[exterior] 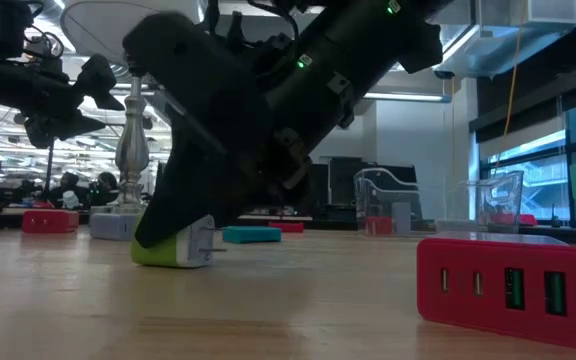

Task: Pick & Place Office items
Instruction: Put the green charger adapter into the transparent bin

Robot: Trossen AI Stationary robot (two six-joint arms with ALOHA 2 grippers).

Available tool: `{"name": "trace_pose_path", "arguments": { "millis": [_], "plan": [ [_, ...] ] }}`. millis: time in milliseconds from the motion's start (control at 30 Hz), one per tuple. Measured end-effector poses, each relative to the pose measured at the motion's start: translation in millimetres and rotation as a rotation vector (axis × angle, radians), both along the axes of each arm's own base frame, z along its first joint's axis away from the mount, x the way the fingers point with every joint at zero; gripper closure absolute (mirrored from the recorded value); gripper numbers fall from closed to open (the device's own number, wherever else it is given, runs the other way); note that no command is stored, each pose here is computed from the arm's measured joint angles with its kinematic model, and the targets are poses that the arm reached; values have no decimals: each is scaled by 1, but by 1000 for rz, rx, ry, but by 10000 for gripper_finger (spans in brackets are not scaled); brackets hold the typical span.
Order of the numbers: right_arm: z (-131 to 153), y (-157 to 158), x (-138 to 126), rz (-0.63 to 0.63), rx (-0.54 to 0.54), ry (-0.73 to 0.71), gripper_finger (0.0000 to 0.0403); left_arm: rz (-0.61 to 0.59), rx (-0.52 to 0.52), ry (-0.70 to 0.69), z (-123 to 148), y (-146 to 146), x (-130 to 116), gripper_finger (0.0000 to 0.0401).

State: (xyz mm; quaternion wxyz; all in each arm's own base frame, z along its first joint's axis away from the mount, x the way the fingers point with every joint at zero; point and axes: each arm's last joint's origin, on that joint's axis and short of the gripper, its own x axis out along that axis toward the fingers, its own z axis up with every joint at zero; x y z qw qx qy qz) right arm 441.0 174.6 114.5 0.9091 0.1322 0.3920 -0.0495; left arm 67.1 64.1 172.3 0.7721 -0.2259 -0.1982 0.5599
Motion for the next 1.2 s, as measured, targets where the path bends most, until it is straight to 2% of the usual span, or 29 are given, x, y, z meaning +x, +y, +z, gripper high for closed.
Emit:
{"name": "trace_pose_path", "arguments": {
  "millis": [67, 200, 300, 433, 500, 600, 767, 867, 967, 1200],
  "plan": [
    [3, 1, 0, 0, 62, 9, 260, 0, 0, 0, 0, 0, 0, 150],
    [24, -2, -2, -1, 126, -6, 259, 0, 0, 0, 0, 0, 0, 150],
    [55, -12, -2, -2, 131, -67, 259, 0, 0, 0, 0, 0, 0, 150],
    [98, -36, -6, -33, 83, -146, 256, 0, 0, 0, 0, 0, 0, 150],
    [119, -53, -8, -55, 53, -185, 251, 0, 0, 0, 0, 0, 0, 150],
    [142, -89, -16, -124, -13, -164, 250, 0, 0, 1, 0, 0, 0, 150],
    [166, -152, -43, -280, -141, -20, 254, 0, 1, -1, 0, 0, 0, 150],
    [171, -187, -58, -335, -227, 87, 254, 0, 1, -1, 0, 0, 0, 150],
    [173, -219, -70, -423, -268, 165, 254, 0, 0, -1, 0, 0, 0, 150],
    [180, -277, -90, -549, -275, 206, 254, 1, 0, 0, 0, 0, 0, 150]
  ]
}}
